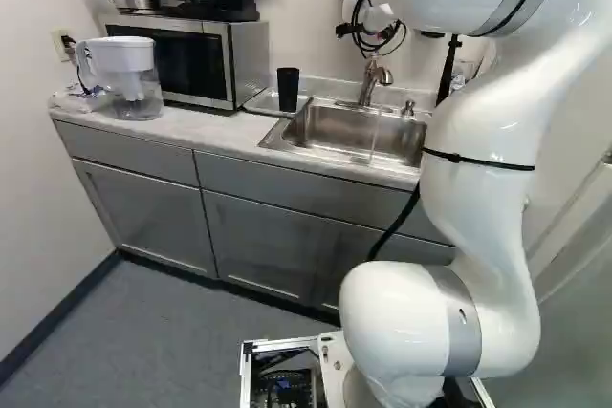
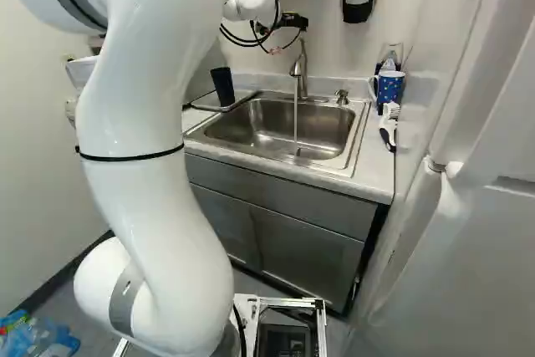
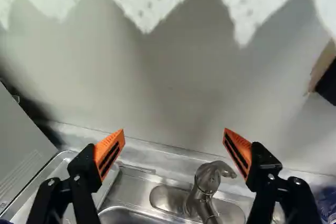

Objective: Rinse the cup and place it in the tray

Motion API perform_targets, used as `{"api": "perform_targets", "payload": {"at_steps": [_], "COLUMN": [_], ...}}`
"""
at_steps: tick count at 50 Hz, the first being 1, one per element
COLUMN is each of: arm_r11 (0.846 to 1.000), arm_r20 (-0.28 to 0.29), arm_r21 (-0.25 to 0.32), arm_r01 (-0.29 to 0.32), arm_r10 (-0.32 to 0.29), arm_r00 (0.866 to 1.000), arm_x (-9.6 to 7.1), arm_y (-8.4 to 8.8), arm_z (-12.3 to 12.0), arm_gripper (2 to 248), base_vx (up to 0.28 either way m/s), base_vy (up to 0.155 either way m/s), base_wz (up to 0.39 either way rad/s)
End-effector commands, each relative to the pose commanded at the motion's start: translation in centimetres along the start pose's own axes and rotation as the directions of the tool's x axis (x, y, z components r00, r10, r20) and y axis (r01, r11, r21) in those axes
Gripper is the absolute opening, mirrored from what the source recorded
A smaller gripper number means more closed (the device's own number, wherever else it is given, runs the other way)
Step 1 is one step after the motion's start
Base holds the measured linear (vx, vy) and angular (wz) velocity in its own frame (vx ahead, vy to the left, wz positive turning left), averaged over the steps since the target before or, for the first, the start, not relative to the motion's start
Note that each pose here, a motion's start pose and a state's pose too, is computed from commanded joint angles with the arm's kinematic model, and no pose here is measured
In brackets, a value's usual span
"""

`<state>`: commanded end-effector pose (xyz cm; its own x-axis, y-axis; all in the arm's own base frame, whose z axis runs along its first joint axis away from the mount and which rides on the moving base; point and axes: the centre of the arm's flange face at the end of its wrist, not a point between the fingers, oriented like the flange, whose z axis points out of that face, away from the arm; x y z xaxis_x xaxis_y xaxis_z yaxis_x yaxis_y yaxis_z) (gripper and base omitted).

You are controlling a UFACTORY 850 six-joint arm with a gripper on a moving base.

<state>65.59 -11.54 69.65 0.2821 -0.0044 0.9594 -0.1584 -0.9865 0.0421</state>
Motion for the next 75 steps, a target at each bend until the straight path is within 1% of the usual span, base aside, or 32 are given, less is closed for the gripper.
{"api": "perform_targets", "payload": {"at_steps": [30,57,75], "arm_r11": [1.000,1.000,1.000], "arm_r20": [0.033,0.081,0.124], "arm_r21": [0.000,0.001,0.001], "arm_r01": [0.000,0.000,0.000], "arm_r10": [0.000,0.000,0.000], "arm_r00": [0.999,0.997,0.992], "arm_x": [-0.3,-0.7,-1.3], "arm_y": [0.0,0.0,0.0], "arm_z": [0.0,0.0,-1.1], "arm_gripper": [247,247,247], "base_vx": [0.000,0.000,0.000], "base_vy": [0.000,0.000,0.000], "base_wz": [0.000,0.000,0.000]}}
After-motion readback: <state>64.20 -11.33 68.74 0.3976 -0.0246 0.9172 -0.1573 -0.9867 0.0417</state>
